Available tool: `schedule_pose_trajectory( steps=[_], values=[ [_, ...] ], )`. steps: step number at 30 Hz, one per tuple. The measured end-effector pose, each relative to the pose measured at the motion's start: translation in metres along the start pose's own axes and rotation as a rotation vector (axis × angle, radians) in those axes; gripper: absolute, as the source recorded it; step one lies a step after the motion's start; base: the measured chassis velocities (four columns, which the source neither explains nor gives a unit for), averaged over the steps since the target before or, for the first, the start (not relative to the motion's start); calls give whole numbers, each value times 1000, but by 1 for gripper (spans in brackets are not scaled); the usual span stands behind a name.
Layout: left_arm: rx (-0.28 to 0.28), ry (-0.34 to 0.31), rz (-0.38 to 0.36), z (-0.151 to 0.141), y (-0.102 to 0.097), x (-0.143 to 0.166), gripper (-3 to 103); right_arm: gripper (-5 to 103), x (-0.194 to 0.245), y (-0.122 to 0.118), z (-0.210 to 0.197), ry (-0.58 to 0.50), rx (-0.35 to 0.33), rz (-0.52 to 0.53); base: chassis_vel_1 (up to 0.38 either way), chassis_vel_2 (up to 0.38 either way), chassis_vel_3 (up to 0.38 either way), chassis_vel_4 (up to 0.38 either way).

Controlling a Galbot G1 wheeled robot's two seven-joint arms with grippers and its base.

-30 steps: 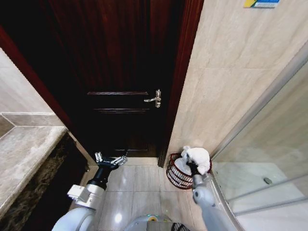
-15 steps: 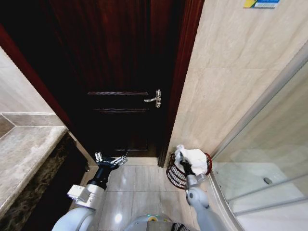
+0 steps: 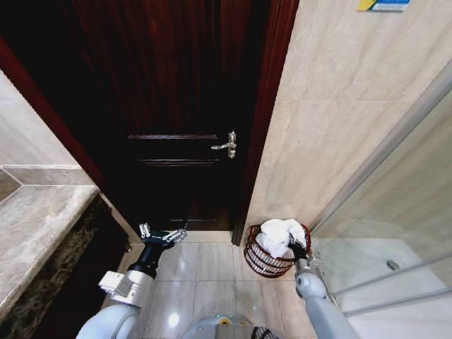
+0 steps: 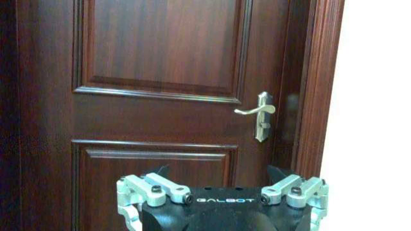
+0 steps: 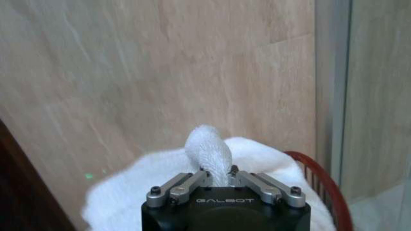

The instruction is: Discard the used towel into the hamper.

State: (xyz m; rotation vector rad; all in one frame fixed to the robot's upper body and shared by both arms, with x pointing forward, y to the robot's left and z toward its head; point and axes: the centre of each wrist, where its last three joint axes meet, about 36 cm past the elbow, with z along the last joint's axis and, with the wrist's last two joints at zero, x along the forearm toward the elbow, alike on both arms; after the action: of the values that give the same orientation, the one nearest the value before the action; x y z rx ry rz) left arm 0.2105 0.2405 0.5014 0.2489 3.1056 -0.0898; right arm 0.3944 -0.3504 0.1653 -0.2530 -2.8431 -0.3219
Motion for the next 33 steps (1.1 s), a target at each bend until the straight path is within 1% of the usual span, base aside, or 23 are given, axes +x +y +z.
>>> schedule_pose_trajectory(
  steps=[3,6,10,16,18,21,22,23,24,27,28,30,33],
  values=[
    [0,0,0,0,0,0,99,7,-12,-16,9,37,52,-11,0,0,0,0],
    [0,0,0,0,0,0,99,7,-20,-21,14,68,62,-15,0,0,0,0],
    [0,0,0,0,0,0,99,7,-30,-21,14,92,69,-32,0,0,0,0],
    [0,0,0,0,0,0,99,7,-45,-22,19,155,64,-40,0,0,0,0],
    [0,0,0,0,0,0,99,7,-53,-22,19,194,76,-53,0,0,0,0],
    [0,0,0,0,0,0,99,7,-57,-22,17,218,86,-65,0,0,0,0],
    [0,0,0,0,0,0,99,7,-60,-27,14,258,100,-98,0,0,0,0],
    [0,0,0,0,0,0,99,7,-62,-33,13,278,109,-108,0,0,0,0],
    [0,0,0,0,0,0,99,7,-62,-33,13,278,109,-108,0,0,0,0],
    [0,0,0,0,0,0,99,7,-67,-43,13,336,109,-103,0,0,0,0],
    [0,0,0,0,0,0,99,7,-67,-43,13,336,109,-103,0,0,0,0],
    [0,0,0,0,0,0,99,7,-70,-46,14,383,104,-102,0,0,0,0],
    [0,0,0,0,0,0,99,7,-71,-43,16,407,114,-109,0,0,0,0]
  ],
)
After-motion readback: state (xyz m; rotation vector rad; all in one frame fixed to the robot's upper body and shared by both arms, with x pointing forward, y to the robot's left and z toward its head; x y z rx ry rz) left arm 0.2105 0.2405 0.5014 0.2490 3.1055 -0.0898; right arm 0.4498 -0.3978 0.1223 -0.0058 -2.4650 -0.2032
